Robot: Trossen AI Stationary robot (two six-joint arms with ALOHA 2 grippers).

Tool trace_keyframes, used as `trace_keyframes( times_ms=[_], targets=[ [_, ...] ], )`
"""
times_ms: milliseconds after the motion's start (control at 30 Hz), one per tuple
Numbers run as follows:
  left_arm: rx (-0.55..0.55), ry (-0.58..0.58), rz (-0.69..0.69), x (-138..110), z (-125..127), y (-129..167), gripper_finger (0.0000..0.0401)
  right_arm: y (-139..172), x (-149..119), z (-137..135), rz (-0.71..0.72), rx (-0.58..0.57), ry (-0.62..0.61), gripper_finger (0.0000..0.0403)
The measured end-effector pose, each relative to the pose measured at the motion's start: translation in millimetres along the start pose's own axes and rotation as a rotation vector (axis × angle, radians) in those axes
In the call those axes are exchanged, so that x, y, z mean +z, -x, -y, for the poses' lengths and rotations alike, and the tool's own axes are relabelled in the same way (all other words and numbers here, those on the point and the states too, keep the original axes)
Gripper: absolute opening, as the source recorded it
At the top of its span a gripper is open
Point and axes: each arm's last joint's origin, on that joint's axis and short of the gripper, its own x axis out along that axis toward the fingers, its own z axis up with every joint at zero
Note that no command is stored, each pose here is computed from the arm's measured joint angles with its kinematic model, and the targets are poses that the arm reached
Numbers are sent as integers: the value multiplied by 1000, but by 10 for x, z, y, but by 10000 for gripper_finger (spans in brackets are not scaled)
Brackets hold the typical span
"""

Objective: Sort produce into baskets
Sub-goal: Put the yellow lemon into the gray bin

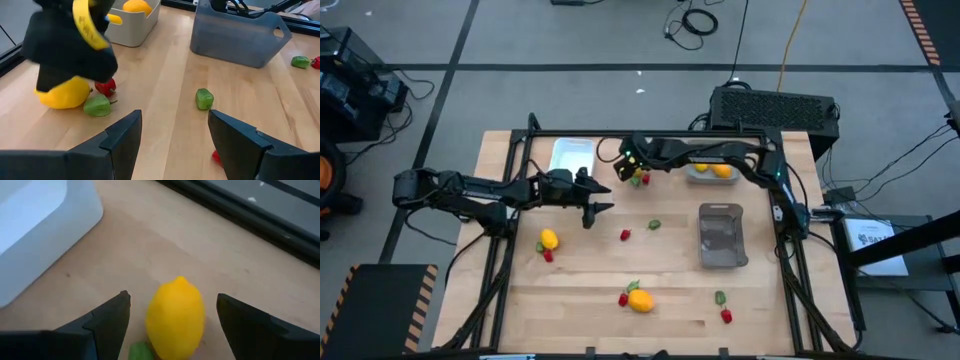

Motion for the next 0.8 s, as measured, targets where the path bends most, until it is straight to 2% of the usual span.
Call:
trace_keyframes(
  times_ms=[200, 433, 800],
  targets=[
    [4, -1, 0, 0, 0, -1, 235, -189, -128, -50, -12, -12, -17, 285],
    [12, -1, 2, 1, -3, -1, 235, -210, -256, -169, 41, -94, 4, 275],
    [18, 6, 3, 1, -4, -1, 235, -222, -339, -151, -22, -120, -1, 214]
  ],
)
